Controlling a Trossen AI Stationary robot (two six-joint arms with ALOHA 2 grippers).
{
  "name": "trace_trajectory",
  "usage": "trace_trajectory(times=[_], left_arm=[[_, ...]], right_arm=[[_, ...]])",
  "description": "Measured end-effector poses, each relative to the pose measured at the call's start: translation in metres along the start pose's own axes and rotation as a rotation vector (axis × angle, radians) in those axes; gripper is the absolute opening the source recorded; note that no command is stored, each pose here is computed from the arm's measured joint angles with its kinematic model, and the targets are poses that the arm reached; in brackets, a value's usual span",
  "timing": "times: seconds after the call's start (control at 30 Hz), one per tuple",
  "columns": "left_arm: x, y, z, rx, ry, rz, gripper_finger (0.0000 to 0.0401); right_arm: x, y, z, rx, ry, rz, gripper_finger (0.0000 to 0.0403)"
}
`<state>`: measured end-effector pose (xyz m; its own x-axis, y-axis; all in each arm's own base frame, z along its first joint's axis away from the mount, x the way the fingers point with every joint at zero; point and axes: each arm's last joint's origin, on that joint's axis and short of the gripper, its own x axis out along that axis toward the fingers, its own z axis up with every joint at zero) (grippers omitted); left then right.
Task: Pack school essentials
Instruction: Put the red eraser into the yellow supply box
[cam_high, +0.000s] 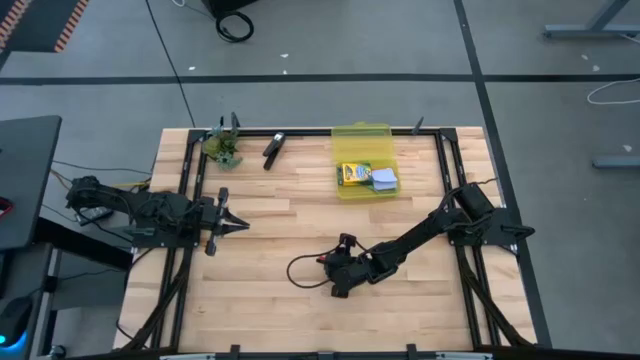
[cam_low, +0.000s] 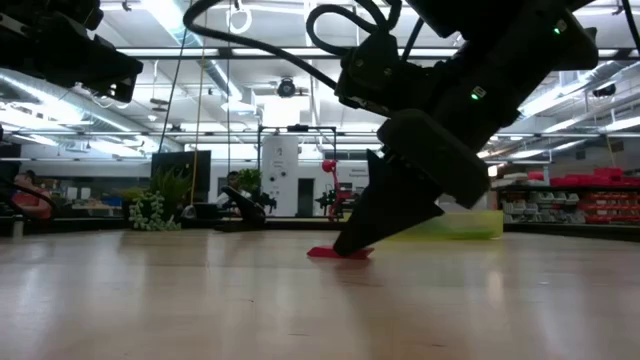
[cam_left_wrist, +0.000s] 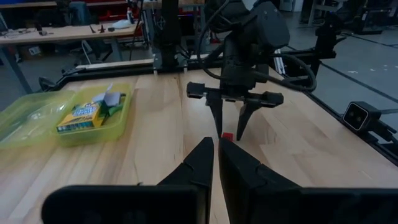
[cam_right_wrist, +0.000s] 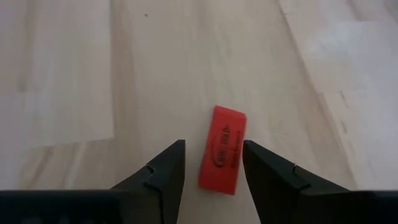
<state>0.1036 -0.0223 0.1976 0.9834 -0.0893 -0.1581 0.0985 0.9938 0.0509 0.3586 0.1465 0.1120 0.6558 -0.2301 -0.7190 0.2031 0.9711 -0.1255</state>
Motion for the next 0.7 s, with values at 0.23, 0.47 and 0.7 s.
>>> trace_trajectory(times=[0.23,0.47,0.7], left_arm=[[0.0000,0.0000,-0.0013,-0.013,0.014,0.000,0.0034],[0.0000,0.0000,-0.0014,-0.012,0.015,0.000,0.0034],[0.0000,0.0000,-0.0014,-0.012,0.015,0.000,0.0034]], right_arm=[[0.0022,-0.0002,-0.0030,0.053,0.033,0.011,0.0145],[0.0019,-0.0020,-0.0047,0.072,0.048,-0.005,0.0104],[0.0027,-0.0042,-0.0047,0.080,0.055,-0.013,0.0067]])
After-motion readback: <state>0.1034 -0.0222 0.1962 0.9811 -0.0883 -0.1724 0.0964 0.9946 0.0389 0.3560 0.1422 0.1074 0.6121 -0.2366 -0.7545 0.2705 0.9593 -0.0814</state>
